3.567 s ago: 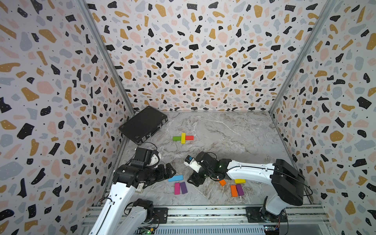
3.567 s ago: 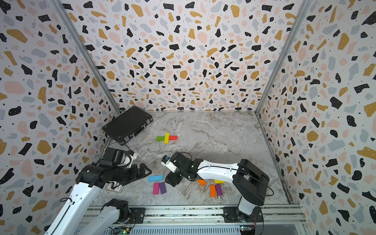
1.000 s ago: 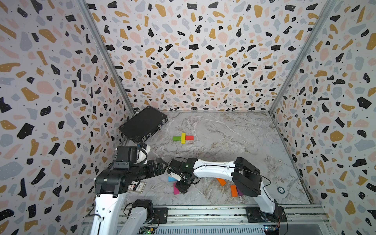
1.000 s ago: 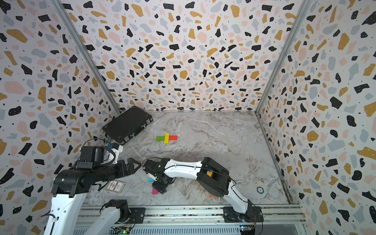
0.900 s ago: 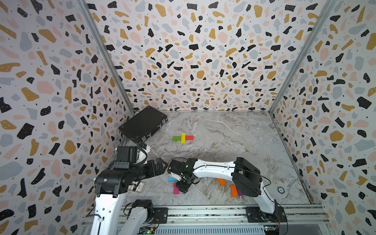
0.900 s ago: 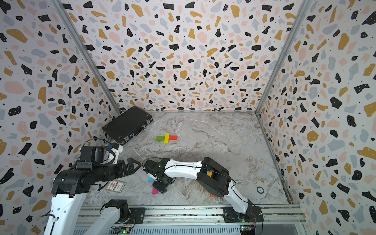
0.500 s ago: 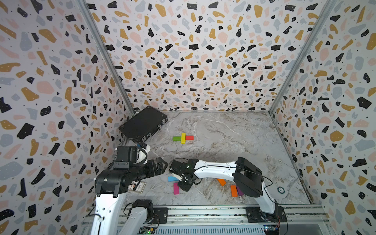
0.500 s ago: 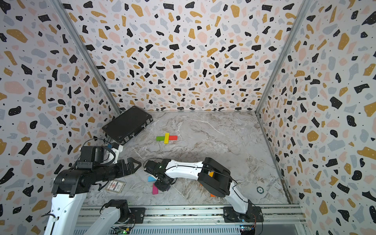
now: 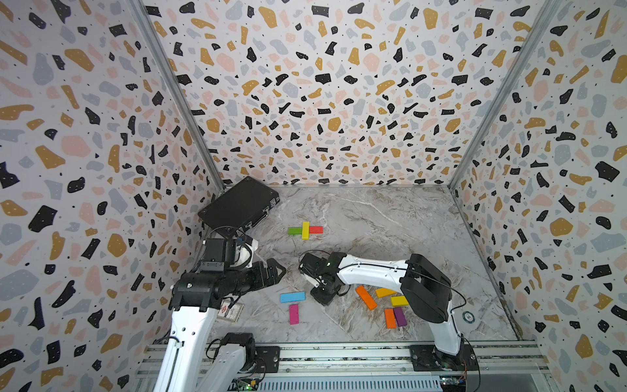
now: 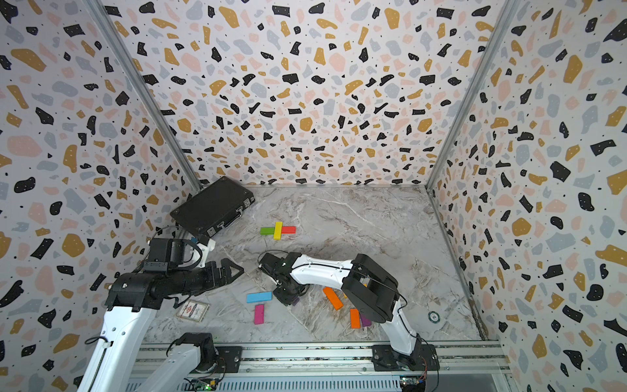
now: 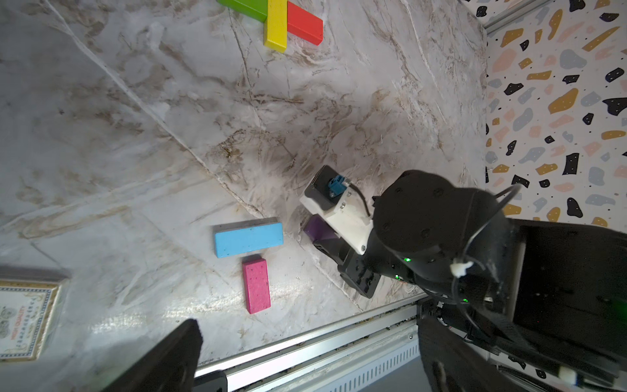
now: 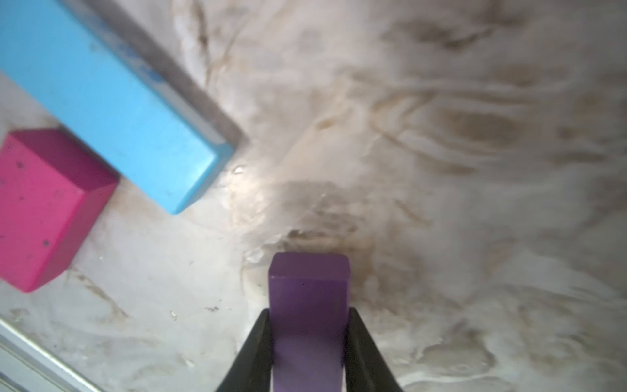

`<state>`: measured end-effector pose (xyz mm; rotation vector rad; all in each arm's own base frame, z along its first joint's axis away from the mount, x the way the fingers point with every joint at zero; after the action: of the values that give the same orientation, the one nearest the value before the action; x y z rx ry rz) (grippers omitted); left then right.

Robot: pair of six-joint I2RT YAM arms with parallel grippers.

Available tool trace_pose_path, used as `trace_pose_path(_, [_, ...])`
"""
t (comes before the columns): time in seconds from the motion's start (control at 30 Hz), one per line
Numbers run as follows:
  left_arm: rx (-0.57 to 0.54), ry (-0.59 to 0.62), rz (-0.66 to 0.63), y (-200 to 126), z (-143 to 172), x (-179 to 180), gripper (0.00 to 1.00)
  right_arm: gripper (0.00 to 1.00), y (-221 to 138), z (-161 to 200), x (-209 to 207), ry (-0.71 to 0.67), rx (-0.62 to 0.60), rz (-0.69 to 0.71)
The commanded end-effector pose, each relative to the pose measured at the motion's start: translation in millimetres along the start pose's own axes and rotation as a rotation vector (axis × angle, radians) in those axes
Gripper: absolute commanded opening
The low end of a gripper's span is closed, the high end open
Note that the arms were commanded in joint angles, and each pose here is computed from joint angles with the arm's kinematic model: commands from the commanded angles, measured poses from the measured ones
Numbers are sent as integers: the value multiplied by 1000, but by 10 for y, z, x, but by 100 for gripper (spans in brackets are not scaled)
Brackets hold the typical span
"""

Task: Assemble the letter t with building blocks
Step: Pick up the building block from the center of the board, then place the building block at the center of the board.

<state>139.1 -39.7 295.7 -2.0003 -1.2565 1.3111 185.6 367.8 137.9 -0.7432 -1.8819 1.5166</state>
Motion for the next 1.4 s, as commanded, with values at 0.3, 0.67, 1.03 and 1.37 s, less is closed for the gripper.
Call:
trace_pose_path(0.3, [-78,58,-123,155,-271,149,100,15,-73,-805,-332,187,-98,12])
trace_pose_path(0.67, [-62,-10,-178,303,-382,371,100,14,-25,-1280,-520,325,-170,-30])
trace_pose_path(1.03, [-76,-56,-204,383,-387,483,100,16,94,-1467,-554,374,-170,-99])
trace_pose_path(1.37, [-60,-53,-184,424,-405,489,100,37,123,-1487,-546,370,-158,-120])
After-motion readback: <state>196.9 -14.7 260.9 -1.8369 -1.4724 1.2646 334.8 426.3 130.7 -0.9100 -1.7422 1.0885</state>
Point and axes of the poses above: each gripper's point midway between its finger pads, its own y axis out along the fingers, its own x axis along the line the jaws close on, z = x × y, the point moved 10 cm from there along -y, back along the fingers, and after that the axes turned 9 degrees about y, right-handed, at the moved point
